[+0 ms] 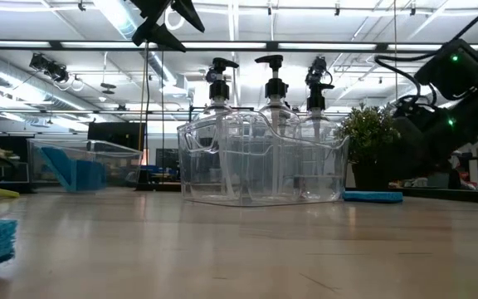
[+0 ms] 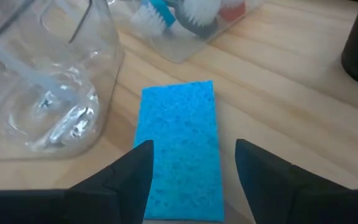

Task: Pick & Place Kitchen Sink Supplies
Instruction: Put the blue sponge wipe into the left transparent bin

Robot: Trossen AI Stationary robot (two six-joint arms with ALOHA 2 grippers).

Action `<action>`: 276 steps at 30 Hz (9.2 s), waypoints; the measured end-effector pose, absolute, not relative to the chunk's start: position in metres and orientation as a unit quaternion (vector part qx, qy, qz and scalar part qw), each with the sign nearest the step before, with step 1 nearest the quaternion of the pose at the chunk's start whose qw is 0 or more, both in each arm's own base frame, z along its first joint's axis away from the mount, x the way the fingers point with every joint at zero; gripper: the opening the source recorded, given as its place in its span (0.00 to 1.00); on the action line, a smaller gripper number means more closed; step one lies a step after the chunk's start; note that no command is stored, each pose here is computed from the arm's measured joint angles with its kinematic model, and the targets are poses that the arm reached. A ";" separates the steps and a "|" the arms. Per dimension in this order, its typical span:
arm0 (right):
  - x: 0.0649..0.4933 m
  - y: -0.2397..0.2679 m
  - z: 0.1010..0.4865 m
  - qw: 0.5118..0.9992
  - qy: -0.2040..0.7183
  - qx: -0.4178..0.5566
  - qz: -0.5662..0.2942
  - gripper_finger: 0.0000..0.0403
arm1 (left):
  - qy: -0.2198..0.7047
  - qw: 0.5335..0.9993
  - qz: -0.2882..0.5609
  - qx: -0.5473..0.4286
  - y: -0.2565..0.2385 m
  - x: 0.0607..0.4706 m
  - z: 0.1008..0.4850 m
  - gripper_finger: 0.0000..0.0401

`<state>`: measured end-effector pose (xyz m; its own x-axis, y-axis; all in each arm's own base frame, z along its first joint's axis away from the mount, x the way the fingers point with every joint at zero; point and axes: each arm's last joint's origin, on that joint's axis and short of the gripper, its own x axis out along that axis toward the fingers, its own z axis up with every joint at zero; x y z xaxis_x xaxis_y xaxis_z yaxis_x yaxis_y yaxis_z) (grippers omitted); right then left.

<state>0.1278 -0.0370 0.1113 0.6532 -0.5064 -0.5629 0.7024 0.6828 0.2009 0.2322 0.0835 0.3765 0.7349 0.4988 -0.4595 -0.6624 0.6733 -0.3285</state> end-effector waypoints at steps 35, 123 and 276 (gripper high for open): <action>0.131 -0.035 0.093 0.868 0.253 0.276 -0.325 0.06 | 0.165 0.896 0.336 -0.238 0.084 0.232 0.377 0.78; 0.214 -0.020 0.381 0.918 0.128 0.351 0.132 0.00 | 0.091 0.969 -0.004 0.230 0.022 0.256 0.405 0.78; 0.267 -0.066 0.365 0.953 0.043 0.280 0.102 0.35 | 0.502 0.747 0.409 -0.153 0.159 0.150 0.330 0.57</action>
